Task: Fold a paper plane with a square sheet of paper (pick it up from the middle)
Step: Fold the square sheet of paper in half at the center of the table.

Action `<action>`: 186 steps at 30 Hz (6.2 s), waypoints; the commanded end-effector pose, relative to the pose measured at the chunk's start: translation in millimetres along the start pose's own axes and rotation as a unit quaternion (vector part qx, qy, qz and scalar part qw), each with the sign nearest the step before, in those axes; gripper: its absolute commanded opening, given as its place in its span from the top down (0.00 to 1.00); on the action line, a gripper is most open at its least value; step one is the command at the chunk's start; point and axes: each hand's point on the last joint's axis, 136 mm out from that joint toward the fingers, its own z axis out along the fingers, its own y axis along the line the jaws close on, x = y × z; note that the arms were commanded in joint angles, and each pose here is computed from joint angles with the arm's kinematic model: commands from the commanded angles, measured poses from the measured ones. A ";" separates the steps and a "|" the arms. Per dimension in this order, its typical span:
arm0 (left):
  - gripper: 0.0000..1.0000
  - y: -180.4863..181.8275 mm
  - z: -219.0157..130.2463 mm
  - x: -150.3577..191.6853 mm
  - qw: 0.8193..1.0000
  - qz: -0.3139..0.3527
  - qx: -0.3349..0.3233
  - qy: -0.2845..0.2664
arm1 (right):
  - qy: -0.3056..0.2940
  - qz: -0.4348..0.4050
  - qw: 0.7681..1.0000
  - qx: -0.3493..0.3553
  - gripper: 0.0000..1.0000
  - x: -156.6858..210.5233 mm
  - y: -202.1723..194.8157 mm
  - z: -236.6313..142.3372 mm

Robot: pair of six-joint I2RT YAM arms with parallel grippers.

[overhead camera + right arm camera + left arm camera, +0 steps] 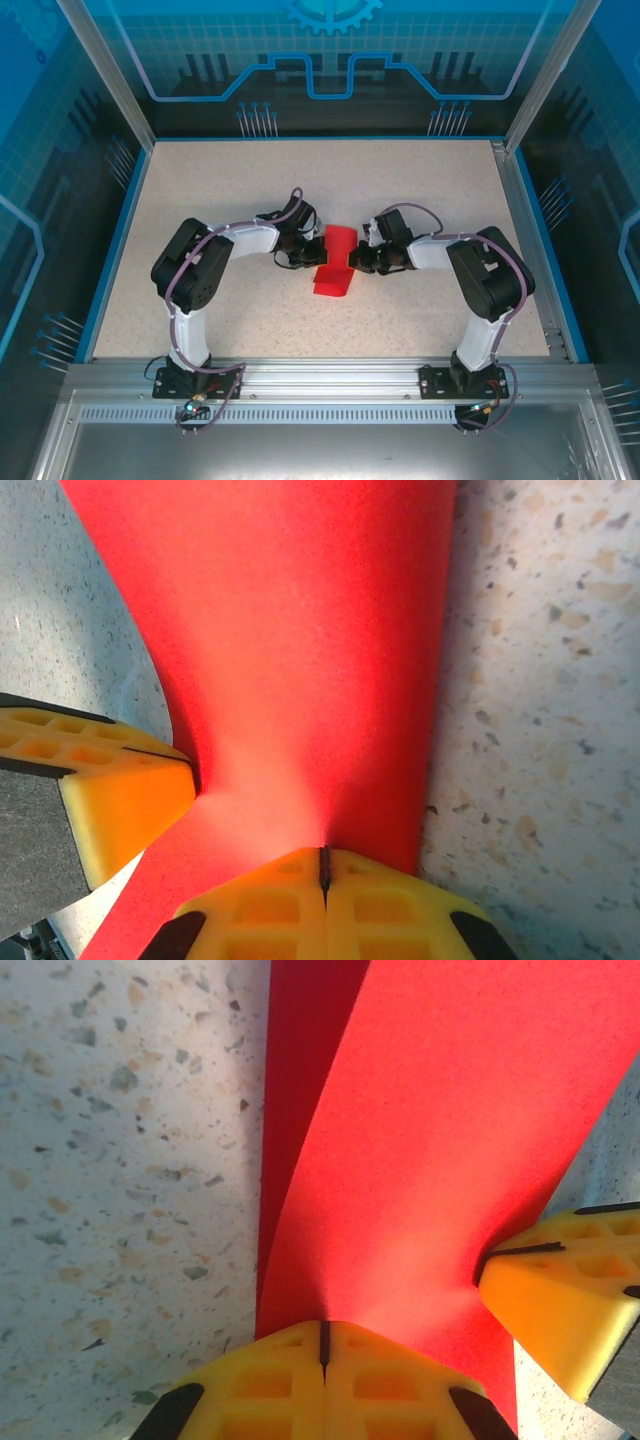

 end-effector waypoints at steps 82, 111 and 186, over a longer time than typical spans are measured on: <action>1.00 34.1 24.3 30.3 0.997 -0.006 -0.052 0.048 | 0.017 -0.045 0.998 -0.046 1.00 69.4 25.5 -17.5; 1.00 33.6 24.9 30.7 0.998 -0.006 -0.049 0.048 | 0.046 -0.050 0.998 -0.018 1.00 94.7 16.2 -3.5; 1.00 39.6 22.4 40.8 0.995 -0.004 -0.064 0.075 | -0.028 -0.026 0.995 -0.089 0.96 -35.2 20.9 -45.4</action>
